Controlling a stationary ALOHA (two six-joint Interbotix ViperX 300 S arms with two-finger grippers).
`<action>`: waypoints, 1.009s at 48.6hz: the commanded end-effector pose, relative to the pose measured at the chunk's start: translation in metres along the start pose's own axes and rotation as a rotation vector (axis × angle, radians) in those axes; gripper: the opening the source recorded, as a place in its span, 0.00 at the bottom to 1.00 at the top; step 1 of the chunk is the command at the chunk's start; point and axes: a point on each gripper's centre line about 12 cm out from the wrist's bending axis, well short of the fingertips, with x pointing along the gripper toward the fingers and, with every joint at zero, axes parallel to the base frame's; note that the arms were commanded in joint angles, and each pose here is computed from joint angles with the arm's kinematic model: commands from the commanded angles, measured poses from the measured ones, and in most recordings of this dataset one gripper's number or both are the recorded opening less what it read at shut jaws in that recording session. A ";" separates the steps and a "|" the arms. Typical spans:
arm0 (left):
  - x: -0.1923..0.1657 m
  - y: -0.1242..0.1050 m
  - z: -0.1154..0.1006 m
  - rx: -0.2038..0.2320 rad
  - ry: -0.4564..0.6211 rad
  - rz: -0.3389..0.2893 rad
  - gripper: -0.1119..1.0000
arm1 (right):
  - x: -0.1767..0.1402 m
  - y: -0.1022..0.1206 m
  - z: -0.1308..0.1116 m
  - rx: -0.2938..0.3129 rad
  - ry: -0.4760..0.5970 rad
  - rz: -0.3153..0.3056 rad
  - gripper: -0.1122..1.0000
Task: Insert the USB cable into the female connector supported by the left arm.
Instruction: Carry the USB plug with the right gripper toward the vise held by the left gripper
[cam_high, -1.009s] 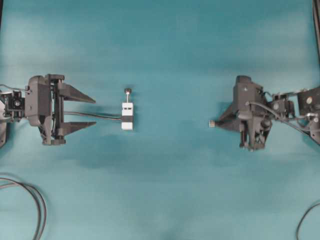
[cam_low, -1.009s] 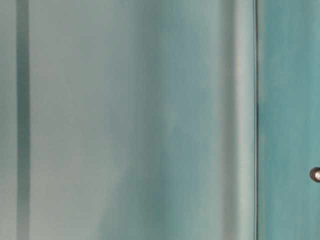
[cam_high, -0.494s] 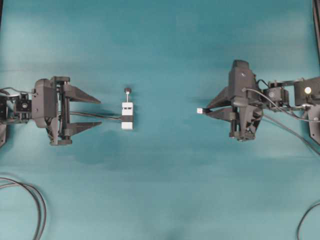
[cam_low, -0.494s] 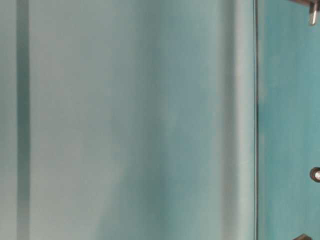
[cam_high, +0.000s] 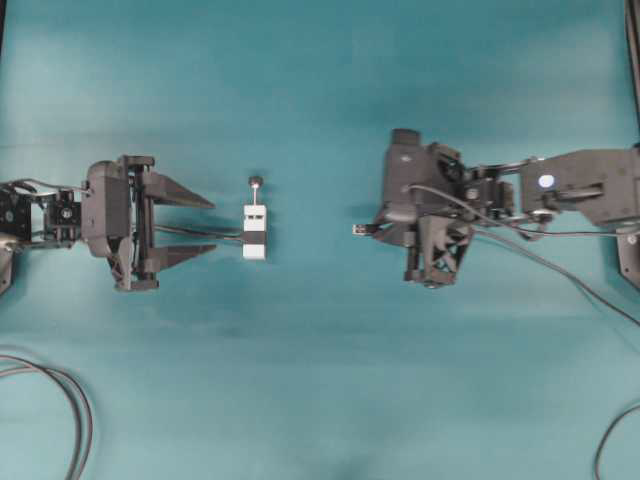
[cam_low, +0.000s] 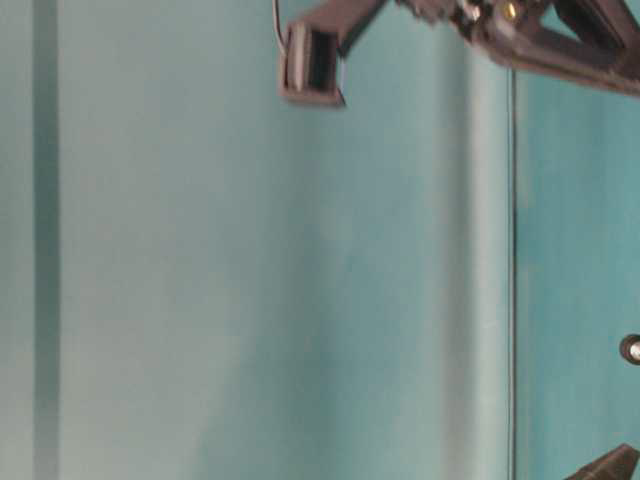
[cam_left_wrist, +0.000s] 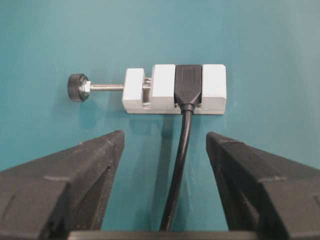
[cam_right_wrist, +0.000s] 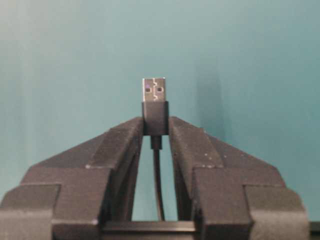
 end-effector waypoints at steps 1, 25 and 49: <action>0.001 0.000 0.006 0.000 -0.027 0.004 0.80 | 0.000 0.005 0.023 -0.006 -0.030 0.008 0.29; 0.009 0.000 0.000 0.009 -0.028 0.007 0.80 | 0.027 0.012 0.055 -0.011 -0.008 0.011 0.29; 0.021 -0.001 -0.001 0.012 -0.059 0.008 0.80 | 0.049 0.013 0.067 -0.055 0.023 0.000 0.29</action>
